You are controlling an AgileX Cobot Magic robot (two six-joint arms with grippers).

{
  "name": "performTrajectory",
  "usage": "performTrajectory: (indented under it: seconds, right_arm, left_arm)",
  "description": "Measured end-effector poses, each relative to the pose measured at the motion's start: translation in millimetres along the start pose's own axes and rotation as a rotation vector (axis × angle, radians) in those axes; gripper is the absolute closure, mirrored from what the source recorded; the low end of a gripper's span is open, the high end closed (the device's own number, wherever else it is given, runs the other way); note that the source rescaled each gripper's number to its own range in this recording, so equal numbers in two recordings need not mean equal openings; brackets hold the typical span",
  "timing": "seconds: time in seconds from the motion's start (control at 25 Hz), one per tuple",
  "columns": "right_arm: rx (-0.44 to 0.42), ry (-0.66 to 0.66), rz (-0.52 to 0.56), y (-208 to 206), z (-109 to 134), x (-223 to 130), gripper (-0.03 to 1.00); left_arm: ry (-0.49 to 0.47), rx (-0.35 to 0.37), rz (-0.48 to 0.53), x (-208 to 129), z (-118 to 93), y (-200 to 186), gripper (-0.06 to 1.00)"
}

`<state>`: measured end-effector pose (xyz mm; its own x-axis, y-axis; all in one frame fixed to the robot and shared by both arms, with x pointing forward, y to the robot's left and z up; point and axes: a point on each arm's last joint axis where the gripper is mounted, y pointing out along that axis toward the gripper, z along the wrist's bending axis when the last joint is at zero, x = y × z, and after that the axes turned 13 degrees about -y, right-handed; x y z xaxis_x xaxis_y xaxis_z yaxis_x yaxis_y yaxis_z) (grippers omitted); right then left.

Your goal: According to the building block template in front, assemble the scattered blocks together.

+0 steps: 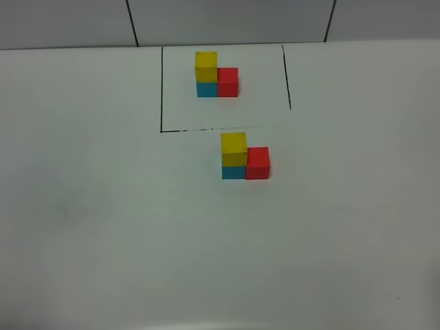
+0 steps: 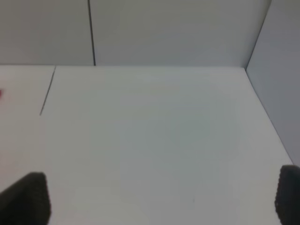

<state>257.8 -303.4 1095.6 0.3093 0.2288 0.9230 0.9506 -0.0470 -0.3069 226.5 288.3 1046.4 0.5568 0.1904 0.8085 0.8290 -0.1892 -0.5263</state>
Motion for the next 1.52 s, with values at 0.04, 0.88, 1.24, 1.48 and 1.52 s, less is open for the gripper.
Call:
performTrajectory:
  seconds: [0.04,0.88,1.24,1.48,1.52]
  right_arm:
    - [0.0,0.0,0.005,-2.3,0.8,-4.3,0.02]
    - [-0.029,0.032,0.131,-11.8,9.8,-44.1,0.09]
    - [-0.037,0.035,0.168,-9.1,10.7,-49.1,0.13]
    - [-0.038,0.034,0.169,-8.8,10.7,-49.4,0.15]
    - [-0.038,0.034,0.169,-8.8,10.7,-49.4,0.15]
  left_arm:
    - [0.0,0.0,0.0,0.0,0.0,0.0,0.19]
    - [0.0,0.0,0.0,0.0,0.0,0.0,0.19]
    - [0.0,0.0,0.0,0.0,0.0,0.0,0.19]
    - [-0.001,0.0,0.0,0.0,0.0,0.0,0.19]
    - [-0.001,0.0,0.0,0.0,0.0,0.0,0.19]
